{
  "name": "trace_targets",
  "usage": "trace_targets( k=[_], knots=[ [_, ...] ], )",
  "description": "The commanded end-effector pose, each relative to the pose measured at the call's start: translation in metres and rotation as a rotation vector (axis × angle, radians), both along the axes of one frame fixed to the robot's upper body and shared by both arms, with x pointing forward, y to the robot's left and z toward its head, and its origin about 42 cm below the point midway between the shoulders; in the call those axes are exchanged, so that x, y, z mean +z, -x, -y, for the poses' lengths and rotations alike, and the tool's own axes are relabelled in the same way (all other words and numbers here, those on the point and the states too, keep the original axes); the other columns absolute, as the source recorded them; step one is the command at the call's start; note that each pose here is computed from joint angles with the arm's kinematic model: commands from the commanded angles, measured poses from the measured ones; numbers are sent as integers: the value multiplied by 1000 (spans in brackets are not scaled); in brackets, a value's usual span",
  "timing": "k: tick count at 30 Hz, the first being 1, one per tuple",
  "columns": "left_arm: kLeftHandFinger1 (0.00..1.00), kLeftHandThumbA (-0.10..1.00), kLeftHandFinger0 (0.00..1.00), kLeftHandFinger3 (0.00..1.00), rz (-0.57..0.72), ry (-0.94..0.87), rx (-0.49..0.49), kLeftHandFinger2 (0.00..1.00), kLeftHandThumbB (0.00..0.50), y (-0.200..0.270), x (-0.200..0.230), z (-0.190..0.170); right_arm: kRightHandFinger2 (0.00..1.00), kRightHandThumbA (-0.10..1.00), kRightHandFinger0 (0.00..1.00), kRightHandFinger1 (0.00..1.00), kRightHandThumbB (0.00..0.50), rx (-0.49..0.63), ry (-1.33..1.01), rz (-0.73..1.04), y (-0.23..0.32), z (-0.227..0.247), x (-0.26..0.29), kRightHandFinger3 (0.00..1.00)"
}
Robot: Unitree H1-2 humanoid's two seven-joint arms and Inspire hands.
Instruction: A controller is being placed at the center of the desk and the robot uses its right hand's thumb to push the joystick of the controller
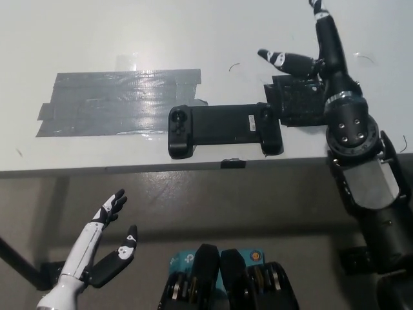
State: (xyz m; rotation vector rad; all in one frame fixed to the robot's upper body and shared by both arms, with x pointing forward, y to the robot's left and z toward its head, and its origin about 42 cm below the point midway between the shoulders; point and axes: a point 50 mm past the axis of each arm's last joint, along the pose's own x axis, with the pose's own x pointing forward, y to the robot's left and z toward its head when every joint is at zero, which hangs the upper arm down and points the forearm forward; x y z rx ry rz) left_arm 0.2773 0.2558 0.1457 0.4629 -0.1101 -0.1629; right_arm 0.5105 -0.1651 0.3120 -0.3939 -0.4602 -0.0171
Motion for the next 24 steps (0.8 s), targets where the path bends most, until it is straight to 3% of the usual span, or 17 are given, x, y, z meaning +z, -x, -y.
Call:
trace_targets(
  k=[1, 6, 15, 18, 24],
  knots=[
    [1000, 431, 1000, 1000, 57, -16, -22, 1000, 38, -7, 16, -4, 1000, 1000, 1000, 1000, 350, 154, -45, 273, 59, -12, 92, 1000],
    [1000, 416, 1000, 1000, 73, -29, -28, 1000, 36, -11, 19, -6, 1000, 1000, 1000, 1000, 324, 187, -60, 348, 102, -2, 86, 1000],
    [1000, 413, 1000, 1000, 69, -48, -34, 1000, 22, -15, 21, -7, 1000, 1000, 1000, 1000, 318, 200, -29, 303, 177, 14, 7, 1000],
    [1000, 402, 1000, 1000, 57, -34, -35, 1000, 18, -12, 16, -7, 1000, 1000, 1000, 1000, 336, 185, -21, 180, 191, 17, -37, 1000],
    [1000, 387, 1000, 1000, 49, -27, -27, 1000, 20, -9, 12, -9, 1000, 1000, 1000, 1000, 313, 183, -40, 16, 191, 24, -101, 1000]
  ],
)
